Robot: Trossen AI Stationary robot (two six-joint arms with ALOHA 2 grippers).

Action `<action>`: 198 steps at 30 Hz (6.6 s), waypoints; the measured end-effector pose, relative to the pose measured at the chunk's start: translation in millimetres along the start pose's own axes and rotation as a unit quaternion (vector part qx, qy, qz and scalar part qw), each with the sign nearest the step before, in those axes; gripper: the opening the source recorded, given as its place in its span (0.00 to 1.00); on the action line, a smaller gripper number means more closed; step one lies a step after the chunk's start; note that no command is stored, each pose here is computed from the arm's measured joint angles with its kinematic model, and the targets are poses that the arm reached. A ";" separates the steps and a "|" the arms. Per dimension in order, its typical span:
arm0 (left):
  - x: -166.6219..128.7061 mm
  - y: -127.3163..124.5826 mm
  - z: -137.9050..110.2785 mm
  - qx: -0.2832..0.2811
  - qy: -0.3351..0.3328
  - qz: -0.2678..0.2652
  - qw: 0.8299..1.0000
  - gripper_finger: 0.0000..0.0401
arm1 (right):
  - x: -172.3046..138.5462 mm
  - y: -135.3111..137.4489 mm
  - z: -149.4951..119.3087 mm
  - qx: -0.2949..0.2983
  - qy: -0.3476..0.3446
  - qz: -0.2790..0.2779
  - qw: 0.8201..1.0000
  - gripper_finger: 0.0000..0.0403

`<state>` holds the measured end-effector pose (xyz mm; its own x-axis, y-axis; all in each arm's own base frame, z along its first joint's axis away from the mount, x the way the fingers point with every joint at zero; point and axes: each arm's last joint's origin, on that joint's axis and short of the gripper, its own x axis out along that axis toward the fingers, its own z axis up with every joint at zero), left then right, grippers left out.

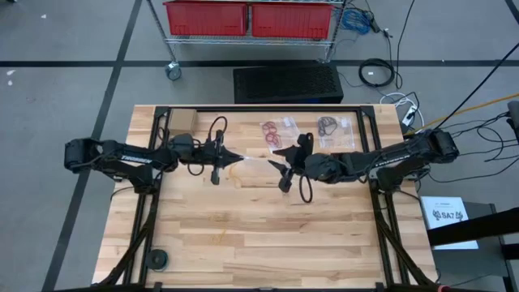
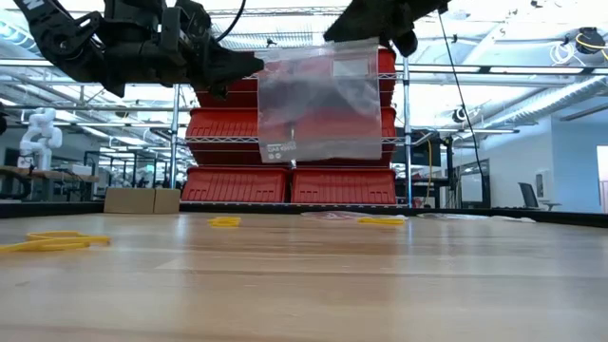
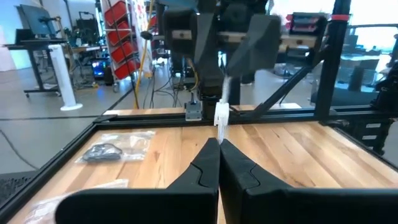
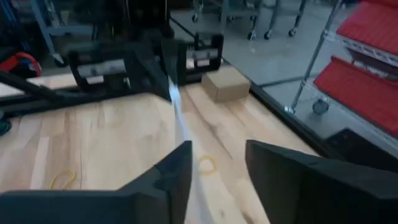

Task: Sort rubber bands
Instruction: Open the top left transparent zip lock bag

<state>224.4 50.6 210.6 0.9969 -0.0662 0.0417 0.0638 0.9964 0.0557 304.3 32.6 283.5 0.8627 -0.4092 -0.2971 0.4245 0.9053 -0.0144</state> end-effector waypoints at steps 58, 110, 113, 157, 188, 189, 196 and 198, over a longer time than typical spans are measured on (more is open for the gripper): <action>-0.8 5.0 -9.7 0.044 0.081 0.084 0.992 0.00 | 96.2 -2.0 10.7 -0.131 0.331 -0.008 0.935 0.02; 37.5 -9.3 -18.6 0.025 0.080 -0.011 0.996 0.04 | 89.7 18.4 21.2 -0.130 0.278 0.044 0.951 0.02; 37.5 -9.5 -18.7 0.025 0.081 -0.012 0.996 0.08 | 90.7 19.3 22.9 -0.126 0.268 0.046 0.954 0.02; 35.2 -5.1 -19.7 0.030 0.098 0.031 0.994 0.00 | 86.4 19.9 18.5 -0.127 0.297 0.051 0.945 0.02; 22.4 -2.2 -6.2 0.038 0.115 0.057 0.991 0.00 | 65.7 13.1 -1.9 -0.101 0.426 -0.004 0.899 0.02; 22.3 -2.1 -6.0 0.039 0.114 0.058 0.991 0.00 | 64.5 14.2 -2.4 -0.103 0.429 -0.004 0.898 0.02; 22.1 -2.5 -7.3 0.037 0.121 0.057 0.990 0.00 | 60.7 15.5 -4.1 -0.091 0.439 -0.020 0.894 0.02; 22.0 -2.5 -7.5 0.038 0.122 0.057 0.990 0.00 | 60.1 16.7 -4.2 -0.092 0.439 -0.018 0.894 0.03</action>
<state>246.5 47.0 203.9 0.9793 0.0711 -0.1897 -0.0448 0.9892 0.1396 362.1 23.6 261.3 0.2674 -0.2656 -0.9263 0.3256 0.9296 -0.1725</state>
